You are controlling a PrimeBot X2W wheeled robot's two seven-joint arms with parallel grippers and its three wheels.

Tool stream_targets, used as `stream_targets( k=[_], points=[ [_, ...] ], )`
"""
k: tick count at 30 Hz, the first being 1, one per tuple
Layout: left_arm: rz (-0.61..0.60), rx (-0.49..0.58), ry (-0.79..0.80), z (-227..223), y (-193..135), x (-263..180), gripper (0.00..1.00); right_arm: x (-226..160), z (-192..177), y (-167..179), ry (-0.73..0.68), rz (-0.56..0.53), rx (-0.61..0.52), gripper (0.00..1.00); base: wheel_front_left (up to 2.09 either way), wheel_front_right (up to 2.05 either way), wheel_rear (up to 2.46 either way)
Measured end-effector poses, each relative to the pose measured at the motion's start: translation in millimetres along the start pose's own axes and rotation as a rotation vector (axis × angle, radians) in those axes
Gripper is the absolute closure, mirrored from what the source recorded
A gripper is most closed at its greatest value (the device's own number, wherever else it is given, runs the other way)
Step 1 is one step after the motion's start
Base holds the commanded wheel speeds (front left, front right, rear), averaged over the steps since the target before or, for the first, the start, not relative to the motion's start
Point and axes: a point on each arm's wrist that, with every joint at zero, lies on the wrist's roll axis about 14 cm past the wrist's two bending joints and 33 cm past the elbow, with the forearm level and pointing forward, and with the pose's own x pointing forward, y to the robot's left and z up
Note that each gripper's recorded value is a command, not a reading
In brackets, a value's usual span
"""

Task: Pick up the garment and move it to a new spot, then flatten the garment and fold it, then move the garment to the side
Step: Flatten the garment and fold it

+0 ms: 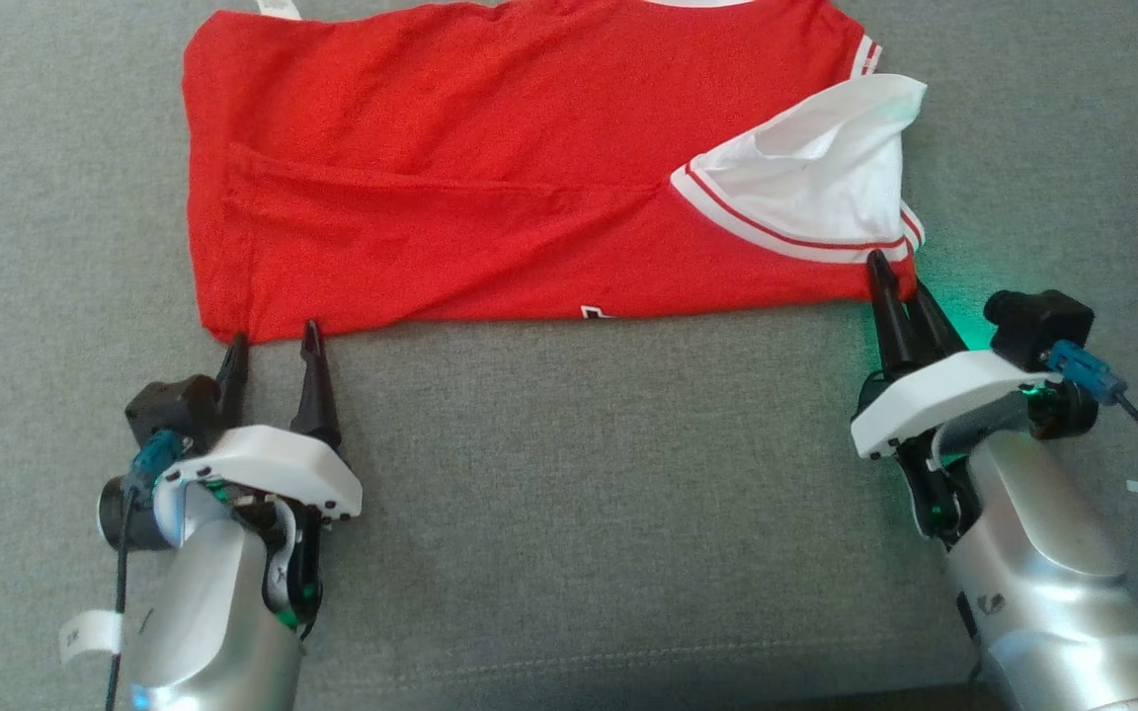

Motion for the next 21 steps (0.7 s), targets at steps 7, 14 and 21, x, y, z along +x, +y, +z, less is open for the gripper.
stream_targets(
  k=[7,14,21],
  points=[
    [-0.015,0.009,0.007,-2,-4,0,0.0,2,14,5,-0.039,0.016,-0.002,1.0,0.0,0.0,0.0],
    [-0.003,0.0,0.017,-5,2,8,0.0,3,11,6,-0.039,0.019,0.005,1.0,0.0,0.0,0.0],
    [0.036,-0.024,0.022,-2,8,22,0.0,6,18,9,-0.059,0.027,0.005,1.0,0.0,0.0,0.0]
  ],
)
